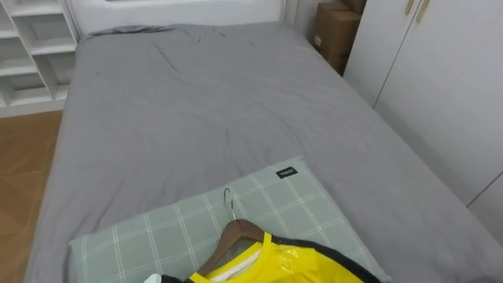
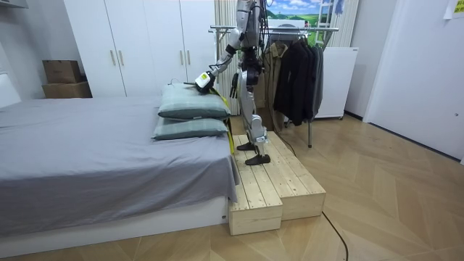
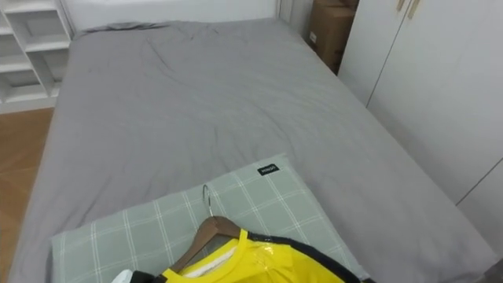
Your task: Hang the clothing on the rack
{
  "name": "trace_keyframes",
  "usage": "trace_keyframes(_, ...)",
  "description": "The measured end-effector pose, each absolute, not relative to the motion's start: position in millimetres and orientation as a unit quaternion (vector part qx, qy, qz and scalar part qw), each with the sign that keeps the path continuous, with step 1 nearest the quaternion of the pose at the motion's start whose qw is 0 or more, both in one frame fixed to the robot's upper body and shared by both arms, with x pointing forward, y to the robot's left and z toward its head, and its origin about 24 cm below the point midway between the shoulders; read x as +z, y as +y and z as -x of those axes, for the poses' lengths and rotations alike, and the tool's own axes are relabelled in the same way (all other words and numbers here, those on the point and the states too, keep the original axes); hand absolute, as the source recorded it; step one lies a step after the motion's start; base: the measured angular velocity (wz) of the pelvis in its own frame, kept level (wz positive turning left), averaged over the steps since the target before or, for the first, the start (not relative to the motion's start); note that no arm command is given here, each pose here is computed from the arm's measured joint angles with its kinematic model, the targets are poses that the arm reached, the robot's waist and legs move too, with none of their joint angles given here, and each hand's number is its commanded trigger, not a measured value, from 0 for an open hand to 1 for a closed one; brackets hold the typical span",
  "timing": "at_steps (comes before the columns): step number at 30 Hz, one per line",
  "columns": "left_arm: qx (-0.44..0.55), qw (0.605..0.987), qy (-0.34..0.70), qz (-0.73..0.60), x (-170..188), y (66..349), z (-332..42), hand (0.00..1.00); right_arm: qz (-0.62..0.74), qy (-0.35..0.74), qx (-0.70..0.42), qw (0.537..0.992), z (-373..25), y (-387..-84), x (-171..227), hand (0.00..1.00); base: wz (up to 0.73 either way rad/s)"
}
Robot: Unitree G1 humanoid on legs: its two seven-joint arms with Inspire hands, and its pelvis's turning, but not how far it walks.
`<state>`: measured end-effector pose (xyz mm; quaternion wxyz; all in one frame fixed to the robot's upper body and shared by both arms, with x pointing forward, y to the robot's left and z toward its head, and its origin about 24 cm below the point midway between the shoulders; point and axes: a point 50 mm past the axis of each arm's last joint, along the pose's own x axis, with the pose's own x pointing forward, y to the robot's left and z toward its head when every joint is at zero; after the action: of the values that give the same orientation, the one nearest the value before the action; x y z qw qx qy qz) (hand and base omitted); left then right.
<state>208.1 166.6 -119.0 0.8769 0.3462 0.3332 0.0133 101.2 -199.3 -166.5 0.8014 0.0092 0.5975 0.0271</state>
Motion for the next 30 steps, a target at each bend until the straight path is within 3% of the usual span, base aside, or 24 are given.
trace_keyframes(30,0.047,0.91,0.238,-0.337,-84.2,177.3,-234.3,1.0,-0.03,0.591,-0.013,0.806,-90.1,-207.9,-167.5,0.0,0.01)
